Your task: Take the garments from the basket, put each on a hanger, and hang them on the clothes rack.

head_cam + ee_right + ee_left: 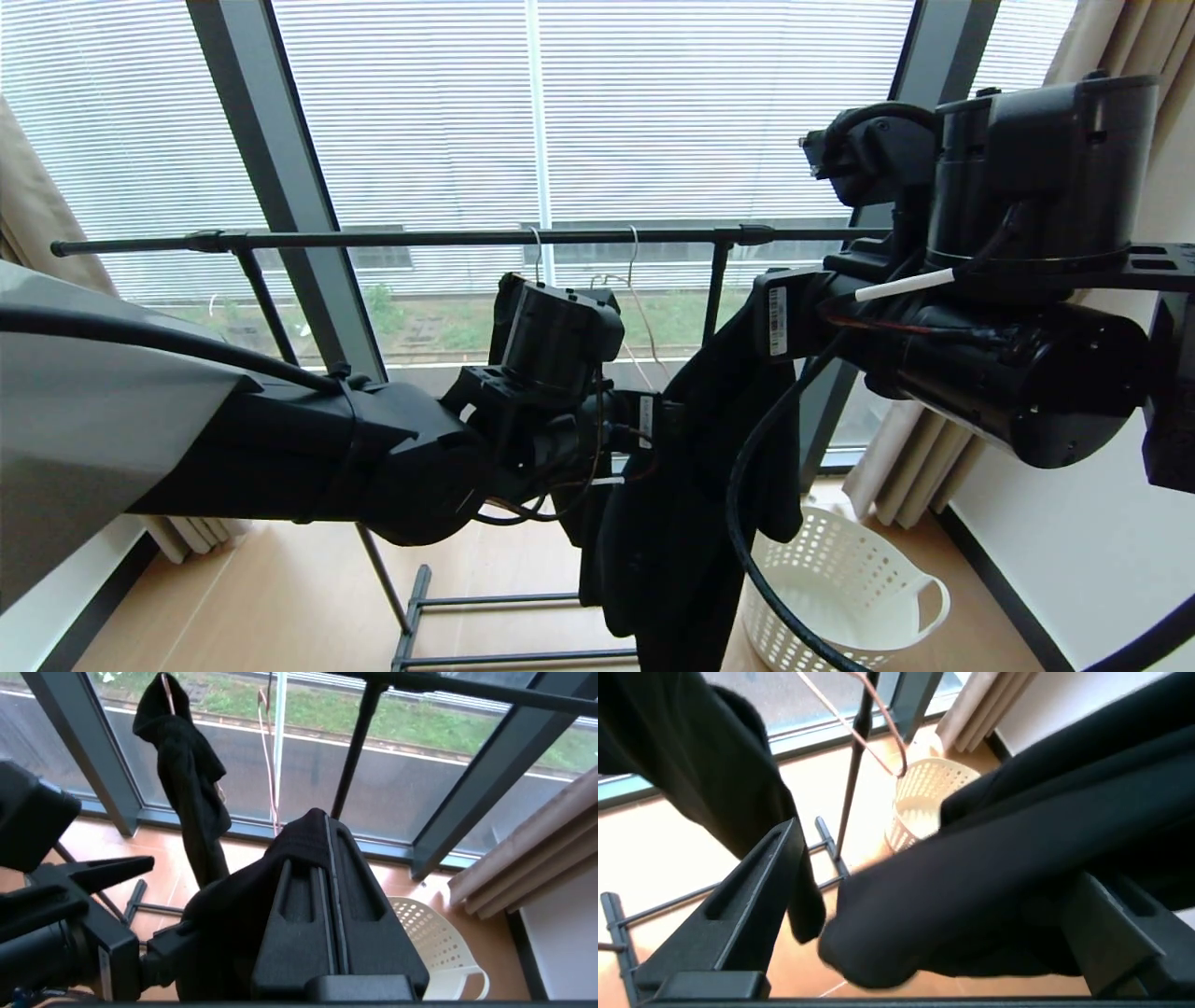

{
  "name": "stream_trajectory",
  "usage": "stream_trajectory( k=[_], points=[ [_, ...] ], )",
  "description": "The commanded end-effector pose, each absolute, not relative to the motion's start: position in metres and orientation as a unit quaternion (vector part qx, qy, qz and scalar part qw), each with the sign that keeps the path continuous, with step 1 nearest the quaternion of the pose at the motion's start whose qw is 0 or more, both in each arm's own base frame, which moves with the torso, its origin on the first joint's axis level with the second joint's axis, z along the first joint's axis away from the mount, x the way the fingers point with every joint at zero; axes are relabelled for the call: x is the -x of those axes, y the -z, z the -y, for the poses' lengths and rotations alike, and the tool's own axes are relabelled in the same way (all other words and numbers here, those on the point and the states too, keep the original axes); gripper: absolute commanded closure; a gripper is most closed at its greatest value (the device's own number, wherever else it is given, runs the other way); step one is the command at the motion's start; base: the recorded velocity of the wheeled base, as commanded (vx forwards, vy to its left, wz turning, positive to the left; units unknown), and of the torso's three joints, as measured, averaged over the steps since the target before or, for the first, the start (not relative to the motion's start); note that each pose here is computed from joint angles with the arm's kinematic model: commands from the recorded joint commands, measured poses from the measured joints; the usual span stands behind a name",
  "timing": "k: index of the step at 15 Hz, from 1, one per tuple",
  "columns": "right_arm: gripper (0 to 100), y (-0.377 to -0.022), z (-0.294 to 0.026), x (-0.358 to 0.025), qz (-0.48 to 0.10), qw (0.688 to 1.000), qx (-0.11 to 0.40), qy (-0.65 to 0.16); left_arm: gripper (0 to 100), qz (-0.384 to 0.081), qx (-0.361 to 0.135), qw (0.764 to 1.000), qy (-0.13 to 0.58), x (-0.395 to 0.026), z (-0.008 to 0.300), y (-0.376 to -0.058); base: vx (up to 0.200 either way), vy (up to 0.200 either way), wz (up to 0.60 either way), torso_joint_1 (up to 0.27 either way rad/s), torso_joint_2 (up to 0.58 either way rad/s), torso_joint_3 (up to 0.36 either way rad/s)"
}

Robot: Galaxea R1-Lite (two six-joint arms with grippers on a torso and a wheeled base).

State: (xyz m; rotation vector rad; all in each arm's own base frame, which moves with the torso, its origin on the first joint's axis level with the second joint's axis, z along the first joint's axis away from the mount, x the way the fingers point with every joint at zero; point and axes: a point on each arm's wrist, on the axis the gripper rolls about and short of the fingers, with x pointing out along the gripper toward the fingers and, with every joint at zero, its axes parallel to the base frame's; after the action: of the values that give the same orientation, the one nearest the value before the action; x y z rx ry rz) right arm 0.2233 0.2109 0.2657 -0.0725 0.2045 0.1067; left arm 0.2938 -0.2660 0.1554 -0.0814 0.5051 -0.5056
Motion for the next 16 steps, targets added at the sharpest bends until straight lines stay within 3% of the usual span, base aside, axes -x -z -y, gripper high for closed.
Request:
stream_trajectory(
  k=[1,5,16],
  points=[
    [100,-0.272,-0.203,-0.223,-0.095,0.994,0.028,-0.046,0,-0.257,0.035,0.934,0.245,-0.291,0.264,-0.150,0.000,0.000,0.00,0.000,0.00,0.000],
    [100,-0.275,-0.200,-0.224,-0.091,0.995,0.024,-0.041,0,-0.279,0.018,0.926,0.253,-0.277,0.268,-0.136,0.000,0.000,0.00,0.000,0.00,0.000],
    [100,-0.263,-0.217,-0.233,-0.087,0.995,0.028,-0.037,0,-0.268,0.006,0.914,0.304,-0.247,0.305,-0.140,0.000,0.000,0.00,0.000,0.00,0.000]
  ],
)
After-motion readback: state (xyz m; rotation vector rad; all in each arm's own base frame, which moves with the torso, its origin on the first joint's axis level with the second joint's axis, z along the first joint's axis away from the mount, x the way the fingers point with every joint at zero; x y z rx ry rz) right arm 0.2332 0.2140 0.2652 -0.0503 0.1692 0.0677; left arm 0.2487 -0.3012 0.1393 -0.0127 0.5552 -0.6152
